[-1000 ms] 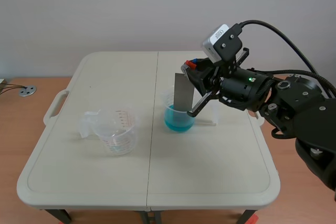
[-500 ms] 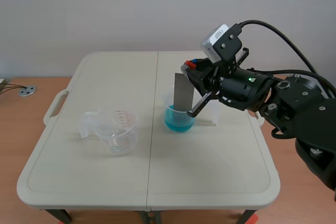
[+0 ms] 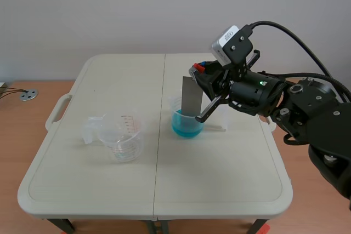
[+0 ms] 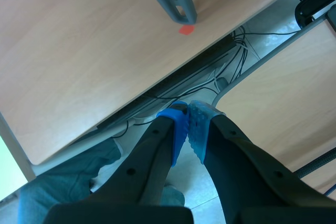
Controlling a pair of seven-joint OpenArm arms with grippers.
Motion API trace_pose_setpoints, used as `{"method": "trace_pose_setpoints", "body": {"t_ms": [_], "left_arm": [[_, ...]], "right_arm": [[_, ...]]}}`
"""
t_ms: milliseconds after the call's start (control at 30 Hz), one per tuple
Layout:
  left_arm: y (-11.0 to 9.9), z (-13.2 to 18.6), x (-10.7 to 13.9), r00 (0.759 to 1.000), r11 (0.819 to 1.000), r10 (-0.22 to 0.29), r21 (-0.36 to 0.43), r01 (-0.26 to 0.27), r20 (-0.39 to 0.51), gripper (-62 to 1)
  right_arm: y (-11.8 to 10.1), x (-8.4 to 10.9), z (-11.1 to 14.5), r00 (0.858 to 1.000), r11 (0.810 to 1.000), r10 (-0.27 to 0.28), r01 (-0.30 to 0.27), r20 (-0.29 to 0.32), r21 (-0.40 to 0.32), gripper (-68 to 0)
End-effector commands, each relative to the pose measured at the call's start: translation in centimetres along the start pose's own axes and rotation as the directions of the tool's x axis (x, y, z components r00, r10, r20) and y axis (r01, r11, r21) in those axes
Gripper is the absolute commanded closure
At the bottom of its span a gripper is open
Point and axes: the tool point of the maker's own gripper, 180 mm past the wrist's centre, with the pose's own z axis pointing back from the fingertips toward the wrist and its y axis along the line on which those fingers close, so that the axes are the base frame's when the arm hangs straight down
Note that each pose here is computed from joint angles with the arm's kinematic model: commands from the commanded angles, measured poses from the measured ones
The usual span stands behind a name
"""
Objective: Hold the metal plate by the orange handle, dip it into the blue solution, take it out and point at it, then put the plate back in the beaker on the left.
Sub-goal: 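Hold the plate still in the solution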
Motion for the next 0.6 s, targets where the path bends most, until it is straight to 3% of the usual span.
{"method": "trace_pose_setpoints", "body": {"t_ms": [0, 567], "left_arm": [[-0.19, -0.01, 0.3, 1.0, 1.0, 0.009, -0.001, -0.009, 0.014, -1.8], [-0.19, -0.02, 0.19, 1.0, 1.0, 0.009, -0.001, -0.009, 0.008, -1.8]], "right_arm": [[-0.49, 0.79, -0.2, 1.0, 1.0, 0.014, -0.014, 0.024, -0.004, -1.3], [-0.58, 1.57, -0.21, 0.998, 1.0, 0.02, -0.019, 0.057, -0.005, -1.3]]}}
